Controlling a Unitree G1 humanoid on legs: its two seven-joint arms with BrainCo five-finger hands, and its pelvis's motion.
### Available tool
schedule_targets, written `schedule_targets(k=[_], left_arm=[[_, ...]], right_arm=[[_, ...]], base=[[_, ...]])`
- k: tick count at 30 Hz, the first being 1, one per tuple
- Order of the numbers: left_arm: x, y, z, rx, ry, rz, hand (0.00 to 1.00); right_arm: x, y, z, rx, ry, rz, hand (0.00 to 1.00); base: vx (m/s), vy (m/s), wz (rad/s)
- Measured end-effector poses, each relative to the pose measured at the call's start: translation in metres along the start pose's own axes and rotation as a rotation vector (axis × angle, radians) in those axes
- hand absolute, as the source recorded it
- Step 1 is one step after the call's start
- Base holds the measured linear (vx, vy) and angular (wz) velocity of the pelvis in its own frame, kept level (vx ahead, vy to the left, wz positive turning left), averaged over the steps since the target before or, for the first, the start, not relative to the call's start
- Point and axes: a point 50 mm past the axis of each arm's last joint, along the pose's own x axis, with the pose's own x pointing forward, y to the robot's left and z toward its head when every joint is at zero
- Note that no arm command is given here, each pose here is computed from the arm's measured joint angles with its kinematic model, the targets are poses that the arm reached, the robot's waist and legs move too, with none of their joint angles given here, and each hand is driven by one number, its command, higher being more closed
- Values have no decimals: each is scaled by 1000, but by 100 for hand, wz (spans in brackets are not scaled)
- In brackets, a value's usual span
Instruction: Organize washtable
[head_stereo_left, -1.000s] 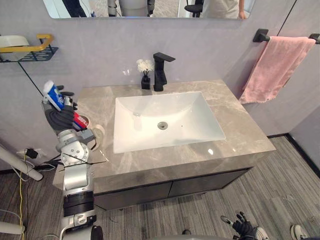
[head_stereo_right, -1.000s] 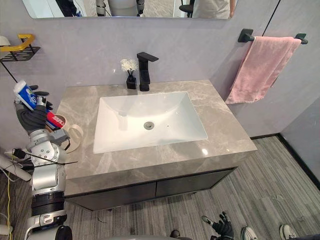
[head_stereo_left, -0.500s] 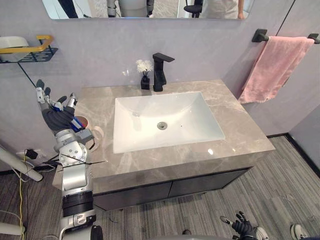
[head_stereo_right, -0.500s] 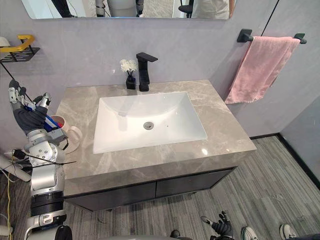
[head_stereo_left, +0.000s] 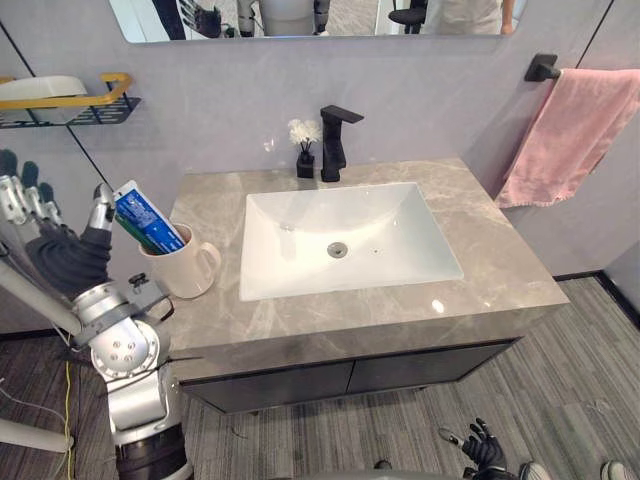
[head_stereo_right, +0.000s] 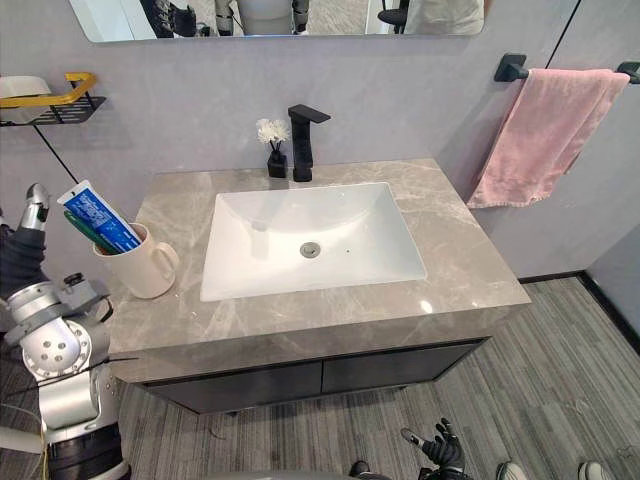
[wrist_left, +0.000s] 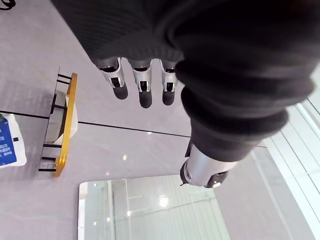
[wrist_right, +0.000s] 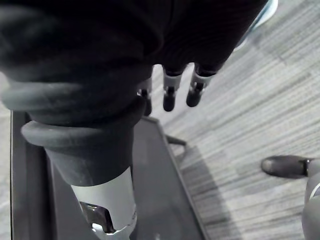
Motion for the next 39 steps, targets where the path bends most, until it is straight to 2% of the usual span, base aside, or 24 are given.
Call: schedule_targets(k=[5,6,11,20,26,34,39], left_arm=[[-20,10,-7,-4,75,36,0],[-22,11,-8,-9,90,42,100],[-43,19,-22,-30,216,74,100],[-86,14,-62,-36,495,13,100],[-101,11,-76,-21,592,-32,100],[-126,-7,-95,-35,733,-140,100],[-117,-19,-94,-50,699,-191,100]], right_arm=[[0,1,0,2,0,3,0],[0,1,0,2,1,2,0],[-1,5,-2,11,7,8,0],[-2,15,-4,14,10,30,0],[-2,15,-3,17,5,14,0],[-3,22,-1,-8,-5,42,0],[-3,23,-2,-12,-4,46,0]], base=[[-4,8,2],[-10,25,4],[-6,11,2],[0,0,0],[0,0,0],[-6,9,-5],[-3,14,-3]])
